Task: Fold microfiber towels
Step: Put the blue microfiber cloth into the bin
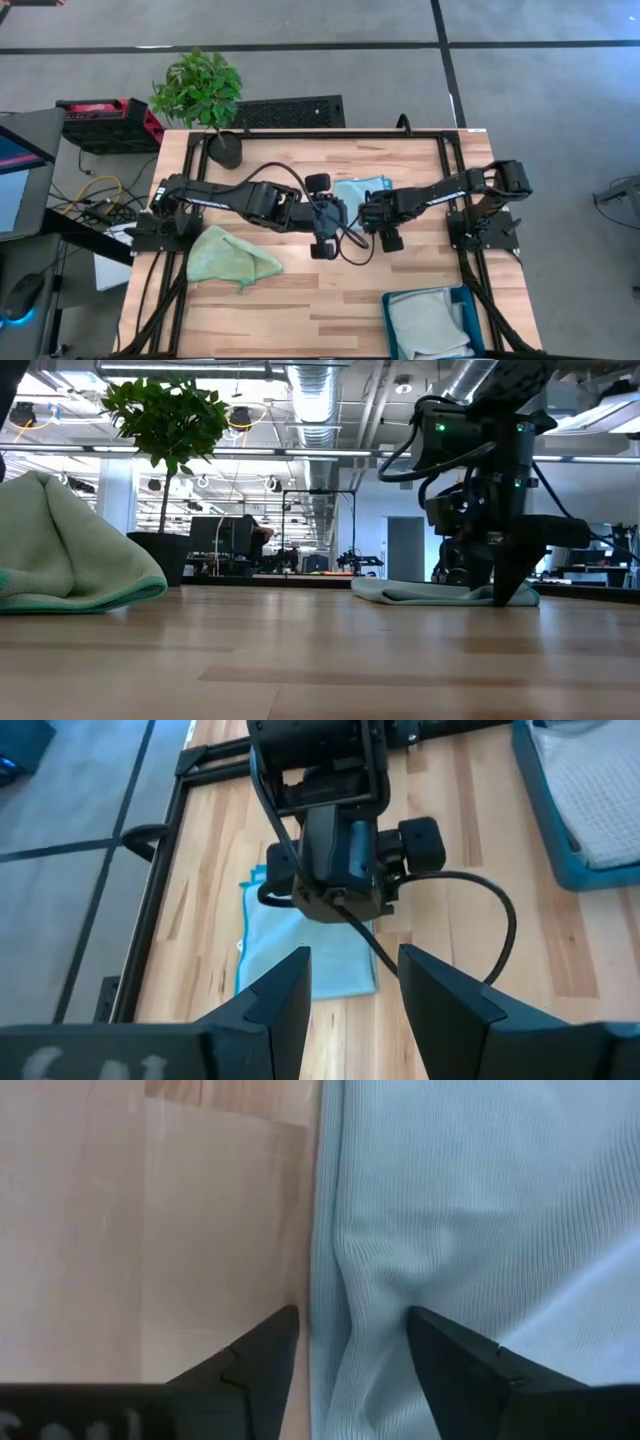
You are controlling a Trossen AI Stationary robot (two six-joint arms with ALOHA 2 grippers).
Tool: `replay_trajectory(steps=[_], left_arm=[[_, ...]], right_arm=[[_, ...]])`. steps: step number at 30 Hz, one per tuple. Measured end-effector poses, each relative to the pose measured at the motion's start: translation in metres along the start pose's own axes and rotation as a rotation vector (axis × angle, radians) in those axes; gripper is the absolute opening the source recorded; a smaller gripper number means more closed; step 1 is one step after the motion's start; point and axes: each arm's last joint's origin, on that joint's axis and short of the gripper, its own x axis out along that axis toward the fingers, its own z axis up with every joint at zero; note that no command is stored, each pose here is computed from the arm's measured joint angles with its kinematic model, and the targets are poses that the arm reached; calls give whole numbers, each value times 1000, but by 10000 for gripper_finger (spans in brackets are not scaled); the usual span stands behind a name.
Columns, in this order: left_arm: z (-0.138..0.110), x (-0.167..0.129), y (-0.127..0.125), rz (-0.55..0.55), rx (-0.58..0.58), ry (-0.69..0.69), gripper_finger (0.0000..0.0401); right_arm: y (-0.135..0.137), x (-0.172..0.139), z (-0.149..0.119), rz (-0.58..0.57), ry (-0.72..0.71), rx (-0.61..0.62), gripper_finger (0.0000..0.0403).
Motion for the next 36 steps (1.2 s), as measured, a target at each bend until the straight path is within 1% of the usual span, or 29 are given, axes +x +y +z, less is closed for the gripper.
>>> replay_trajectory(steps=[4,9,13,15,19,21,24,30,36], left_arm=[[-1,0,0,1,2,6,145],[-1,0,0,1,2,7,145],[-1,0,0,2,-7,7,145],[-1,0,0,2,-14,12,145],[-2,0,0,1,-32,17,145],[-3,0,0,2,-41,30,145],[-6,0,0,4,-56,59,145],[-11,-1,0,11,-99,107,145],[-15,-1,0,15,-80,144,145]], right_arm=[[0,-1,-1,-5,-4,31,181],[0,-1,-1,-1,-4,86,102],[-2,-1,-1,-48,0,133,32],[-3,-2,-2,-59,-2,144,12],[3,-10,-6,-37,-12,157,17],[8,-22,-10,-20,-22,158,10],[17,-38,-18,33,-25,182,8],[44,-75,-35,150,-93,215,5],[72,-118,-49,279,-182,242,3]])
